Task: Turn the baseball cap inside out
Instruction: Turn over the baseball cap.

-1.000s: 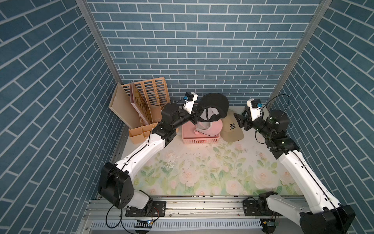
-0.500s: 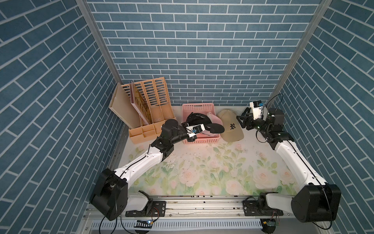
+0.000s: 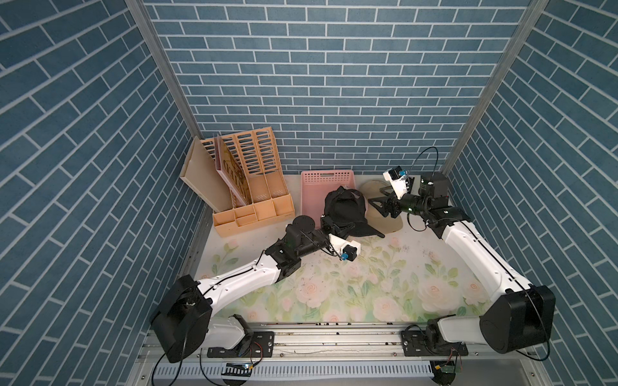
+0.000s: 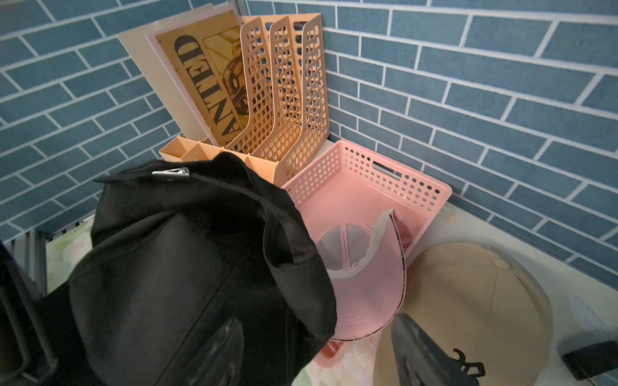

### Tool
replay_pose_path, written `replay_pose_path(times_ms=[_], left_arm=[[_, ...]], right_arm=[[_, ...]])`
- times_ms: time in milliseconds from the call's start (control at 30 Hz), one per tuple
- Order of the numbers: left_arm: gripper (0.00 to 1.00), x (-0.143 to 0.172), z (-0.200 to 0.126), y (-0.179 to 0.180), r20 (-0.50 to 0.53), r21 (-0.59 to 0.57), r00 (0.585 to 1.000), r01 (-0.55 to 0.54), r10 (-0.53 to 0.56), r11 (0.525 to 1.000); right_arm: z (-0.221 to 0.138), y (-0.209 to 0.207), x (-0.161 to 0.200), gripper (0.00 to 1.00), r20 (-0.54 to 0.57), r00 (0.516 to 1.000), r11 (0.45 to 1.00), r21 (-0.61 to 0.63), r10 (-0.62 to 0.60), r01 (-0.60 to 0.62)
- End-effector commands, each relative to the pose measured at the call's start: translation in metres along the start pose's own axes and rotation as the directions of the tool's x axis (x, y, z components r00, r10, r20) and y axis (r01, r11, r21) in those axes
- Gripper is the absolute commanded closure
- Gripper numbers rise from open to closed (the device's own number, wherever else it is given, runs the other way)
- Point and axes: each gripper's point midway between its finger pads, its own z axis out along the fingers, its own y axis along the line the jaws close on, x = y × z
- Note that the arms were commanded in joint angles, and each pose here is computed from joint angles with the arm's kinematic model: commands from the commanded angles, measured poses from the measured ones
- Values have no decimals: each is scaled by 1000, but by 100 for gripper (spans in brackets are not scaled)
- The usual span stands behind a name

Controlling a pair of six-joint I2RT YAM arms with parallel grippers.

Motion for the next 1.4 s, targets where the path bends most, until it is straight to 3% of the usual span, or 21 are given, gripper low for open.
replay_pose_path(times_ms=[0, 467, 833, 1167, 1367], left_arm=[[100, 1, 0, 10, -24, -43, 998, -58, 57, 997], [100, -24, 6, -9, 23, 33, 998, -54, 53, 998], [100, -45, 7, -8, 89, 40, 996, -35, 31, 999], [100, -31, 10, -13, 45, 63, 999, -26, 23, 998], [100, -30, 10, -10, 42, 54, 999, -26, 24, 998]], right_arm=[[-1, 12, -5, 27, 2, 995, 993, -54, -104, 104], [42, 17, -26, 26, -5, 979, 976, -86, -203, 202], [71, 22, -18, 32, -41, 970, 944, -244, -239, 222], [36, 10, -30, 30, 12, 971, 959, -156, -239, 238], [21, 25, -20, 29, 23, 960, 942, -191, -278, 277]])
